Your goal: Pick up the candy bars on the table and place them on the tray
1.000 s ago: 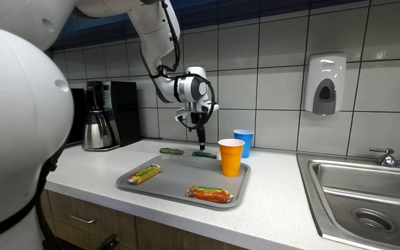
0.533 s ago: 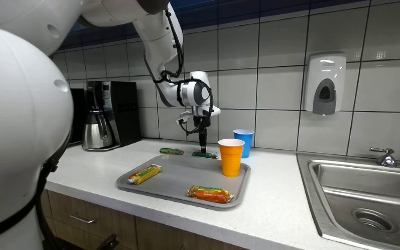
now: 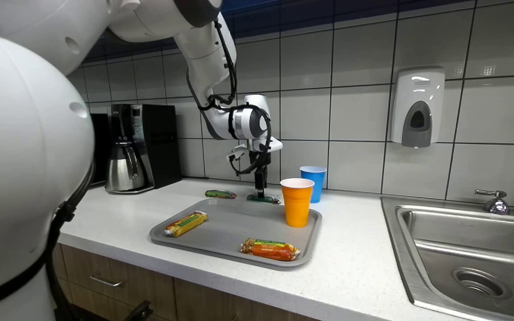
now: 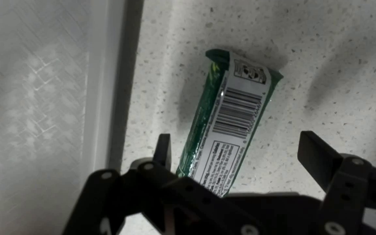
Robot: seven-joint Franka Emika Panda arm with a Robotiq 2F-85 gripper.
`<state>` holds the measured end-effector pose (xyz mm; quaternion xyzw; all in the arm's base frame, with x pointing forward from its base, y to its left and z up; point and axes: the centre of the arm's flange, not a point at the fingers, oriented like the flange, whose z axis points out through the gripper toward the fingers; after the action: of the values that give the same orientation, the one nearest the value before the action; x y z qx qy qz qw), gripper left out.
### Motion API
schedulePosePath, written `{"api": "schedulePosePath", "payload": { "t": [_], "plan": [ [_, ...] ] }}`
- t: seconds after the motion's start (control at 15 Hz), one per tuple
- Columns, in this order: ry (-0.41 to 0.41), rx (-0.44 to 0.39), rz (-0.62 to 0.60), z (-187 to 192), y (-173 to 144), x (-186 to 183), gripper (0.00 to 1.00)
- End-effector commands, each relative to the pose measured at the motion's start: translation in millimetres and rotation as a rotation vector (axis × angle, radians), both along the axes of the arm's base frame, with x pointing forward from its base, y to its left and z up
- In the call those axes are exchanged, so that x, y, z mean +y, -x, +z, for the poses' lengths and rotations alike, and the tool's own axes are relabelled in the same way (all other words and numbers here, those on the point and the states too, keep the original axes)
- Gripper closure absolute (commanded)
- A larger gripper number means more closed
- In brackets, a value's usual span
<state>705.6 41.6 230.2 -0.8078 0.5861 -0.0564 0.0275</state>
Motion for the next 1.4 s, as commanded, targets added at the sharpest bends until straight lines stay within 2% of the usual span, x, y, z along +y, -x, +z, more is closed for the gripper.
{"api": "schedulePosePath", "payload": {
  "t": [0.0,0.4,0.47,0.53,1.0,1.33],
  "plan": [
    [-0.015,-0.005,-0.042,-2.8,-11.1,2.3,0.0],
    [-0.017,0.0,-0.047,-8.0,-12.4,3.4,0.0],
    [-0.014,-0.004,-0.044,-8.2,-12.3,3.6,0.25],
    [-0.015,-0.003,-0.044,-8.3,-12.3,3.5,0.26],
    [-0.02,-0.005,-0.04,-3.2,-12.0,1.1,0.82],
    [-0.021,-0.011,-0.032,3.3,-12.1,0.5,0.83]
  ]
}}
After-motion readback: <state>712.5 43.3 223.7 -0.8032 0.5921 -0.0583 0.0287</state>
